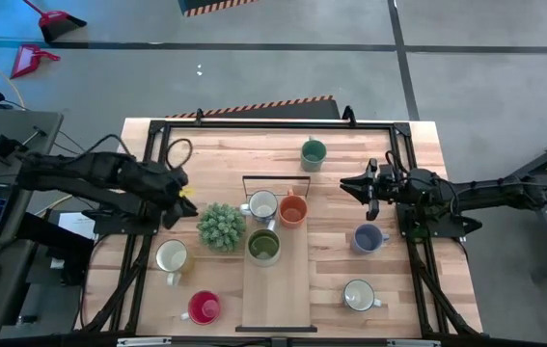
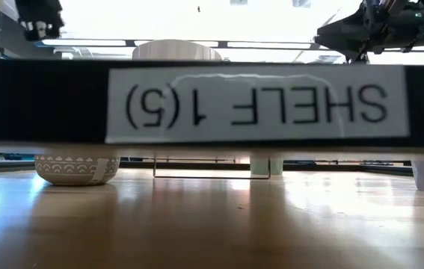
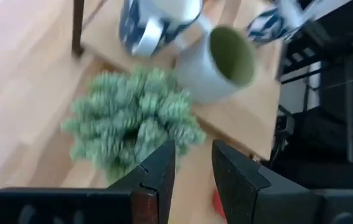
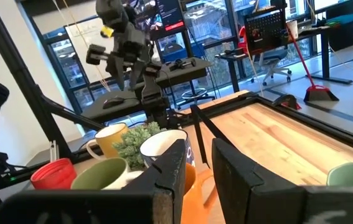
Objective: Place coffee mugs
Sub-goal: Put the yellow mug on the shelf
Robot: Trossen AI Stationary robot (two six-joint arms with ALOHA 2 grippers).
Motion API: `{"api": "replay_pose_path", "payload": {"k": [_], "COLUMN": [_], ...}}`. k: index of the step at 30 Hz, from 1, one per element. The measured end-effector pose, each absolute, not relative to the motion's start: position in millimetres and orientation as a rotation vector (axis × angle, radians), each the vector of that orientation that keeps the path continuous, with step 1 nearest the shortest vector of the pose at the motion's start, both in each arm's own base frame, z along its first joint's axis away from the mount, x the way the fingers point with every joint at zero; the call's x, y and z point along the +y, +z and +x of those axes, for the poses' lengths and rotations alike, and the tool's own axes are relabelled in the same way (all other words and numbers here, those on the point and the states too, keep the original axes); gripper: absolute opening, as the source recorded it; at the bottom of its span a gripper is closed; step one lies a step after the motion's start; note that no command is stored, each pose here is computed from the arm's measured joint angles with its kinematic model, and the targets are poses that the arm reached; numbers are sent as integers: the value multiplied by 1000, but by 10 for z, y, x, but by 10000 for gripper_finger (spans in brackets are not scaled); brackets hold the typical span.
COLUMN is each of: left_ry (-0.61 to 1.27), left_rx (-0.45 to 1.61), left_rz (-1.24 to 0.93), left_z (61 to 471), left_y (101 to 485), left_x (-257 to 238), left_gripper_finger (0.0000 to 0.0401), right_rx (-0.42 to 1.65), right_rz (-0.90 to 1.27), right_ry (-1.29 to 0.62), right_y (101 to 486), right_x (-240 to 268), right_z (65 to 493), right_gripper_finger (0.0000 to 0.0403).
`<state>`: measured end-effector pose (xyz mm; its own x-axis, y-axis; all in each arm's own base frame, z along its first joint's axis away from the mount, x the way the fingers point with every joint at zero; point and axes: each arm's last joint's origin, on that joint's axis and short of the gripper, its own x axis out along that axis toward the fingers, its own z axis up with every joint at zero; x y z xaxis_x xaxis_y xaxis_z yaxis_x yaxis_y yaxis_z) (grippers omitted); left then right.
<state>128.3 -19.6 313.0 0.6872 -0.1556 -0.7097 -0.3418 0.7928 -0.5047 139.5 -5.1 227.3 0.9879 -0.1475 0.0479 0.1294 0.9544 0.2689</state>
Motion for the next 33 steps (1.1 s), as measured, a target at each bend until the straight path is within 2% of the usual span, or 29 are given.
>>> {"api": "replay_pose_path", "payload": {"k": [6, 10, 23, 33], "left_ry": [240, 287, 397, 416], "left_rx": [1077, 1176, 1316, 1310], "left_rz": [-732, -778, -905, -992], "left_z": [1315, 1335, 1400, 1638], "left_y": [2931, 2862, 2728, 2590], "left_x": [-295, -376, -732, -1002], "left_gripper_finger": [94, 94, 94, 94], "right_rx": [-66, -60, -36, -14], "right_rz": [247, 245, 244, 235], "right_ry": [-131, -112, -97, -99], "right_y": [2274, 2272, 2250, 2230], "right_x": [-48, -42, -37, -36], "right_z": [1395, 1396, 1397, 1397], "right_gripper_finger": [67, 67, 67, 67]}}
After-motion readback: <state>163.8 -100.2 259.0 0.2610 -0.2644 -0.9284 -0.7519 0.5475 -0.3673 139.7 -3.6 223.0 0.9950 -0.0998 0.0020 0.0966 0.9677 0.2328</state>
